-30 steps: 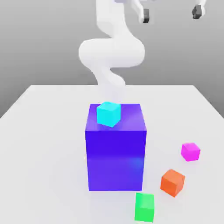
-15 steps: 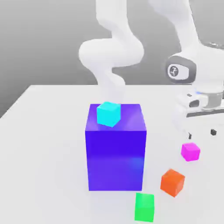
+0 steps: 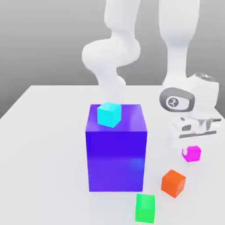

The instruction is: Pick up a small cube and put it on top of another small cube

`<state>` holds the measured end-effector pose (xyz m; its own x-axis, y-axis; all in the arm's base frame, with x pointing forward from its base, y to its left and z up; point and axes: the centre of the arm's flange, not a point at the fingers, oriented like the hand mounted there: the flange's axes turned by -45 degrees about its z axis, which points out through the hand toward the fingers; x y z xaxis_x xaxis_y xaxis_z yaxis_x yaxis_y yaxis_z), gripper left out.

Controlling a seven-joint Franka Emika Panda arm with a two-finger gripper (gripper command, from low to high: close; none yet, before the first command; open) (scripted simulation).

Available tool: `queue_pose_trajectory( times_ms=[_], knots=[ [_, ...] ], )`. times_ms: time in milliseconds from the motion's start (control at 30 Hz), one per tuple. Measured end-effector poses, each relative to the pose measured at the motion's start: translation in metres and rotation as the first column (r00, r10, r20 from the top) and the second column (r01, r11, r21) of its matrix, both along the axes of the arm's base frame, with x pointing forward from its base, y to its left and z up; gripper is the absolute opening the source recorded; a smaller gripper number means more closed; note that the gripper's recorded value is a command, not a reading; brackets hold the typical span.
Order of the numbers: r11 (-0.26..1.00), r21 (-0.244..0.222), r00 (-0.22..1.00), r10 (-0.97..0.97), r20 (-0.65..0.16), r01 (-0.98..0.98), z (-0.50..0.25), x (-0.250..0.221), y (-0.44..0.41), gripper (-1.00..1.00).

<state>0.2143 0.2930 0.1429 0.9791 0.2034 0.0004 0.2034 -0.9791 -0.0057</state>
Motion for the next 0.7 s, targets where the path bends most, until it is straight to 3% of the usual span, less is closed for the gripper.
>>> queue_pose_trajectory(
  times_ms=[167, 300, 700],
  knots=[
    [1.000, -0.004, 1.000, 0.007, 0.003, -0.007, 0.042, -0.001, -0.001, -1.00],
    [0.979, 0.014, 0.979, 0.204, 0.010, -0.204, 0.053, -0.005, 0.026, -1.00],
    [0.988, 0.002, 0.988, 0.152, 0.011, -0.152, 0.087, 0.196, -0.109, -1.00]
  ],
)
